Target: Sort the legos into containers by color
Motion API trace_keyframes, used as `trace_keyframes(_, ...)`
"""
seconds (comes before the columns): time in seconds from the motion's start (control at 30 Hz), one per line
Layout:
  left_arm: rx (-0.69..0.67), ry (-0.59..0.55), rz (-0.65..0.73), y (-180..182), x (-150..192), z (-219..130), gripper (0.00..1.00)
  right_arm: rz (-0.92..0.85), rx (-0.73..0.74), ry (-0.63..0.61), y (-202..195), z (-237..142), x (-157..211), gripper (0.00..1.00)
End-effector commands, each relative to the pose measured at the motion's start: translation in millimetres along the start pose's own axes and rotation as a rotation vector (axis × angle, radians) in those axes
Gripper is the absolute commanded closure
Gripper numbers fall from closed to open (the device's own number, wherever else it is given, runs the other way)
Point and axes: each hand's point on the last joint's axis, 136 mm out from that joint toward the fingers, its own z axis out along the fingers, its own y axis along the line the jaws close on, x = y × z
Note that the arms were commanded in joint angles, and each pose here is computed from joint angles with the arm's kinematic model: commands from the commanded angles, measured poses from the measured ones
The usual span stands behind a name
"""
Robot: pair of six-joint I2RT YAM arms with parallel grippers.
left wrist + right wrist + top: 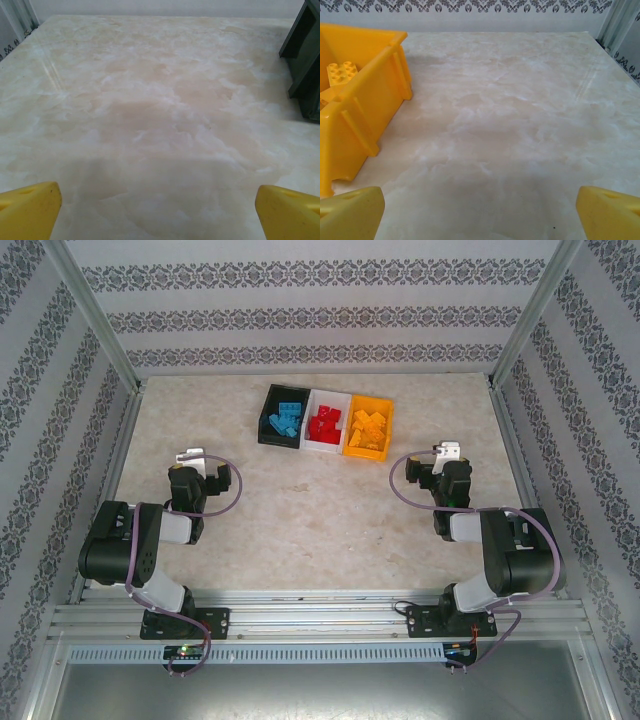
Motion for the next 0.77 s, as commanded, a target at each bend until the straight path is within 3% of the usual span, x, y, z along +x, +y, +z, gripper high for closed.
trace_keyframes(0.0, -0.016, -0.042, 0.002, 5.3, -9.8, 0.9, 0.0, 0.001, -0.018, -0.029, 3.5, 2.6, -9.8, 0.02)
trace_keyframes(0.73, -0.017, -0.043, 0.001, 5.7, -10.2, 0.8, 0.0, -0.005, -0.021, -0.031, 4.6, 2.9, -10.7, 0.02)
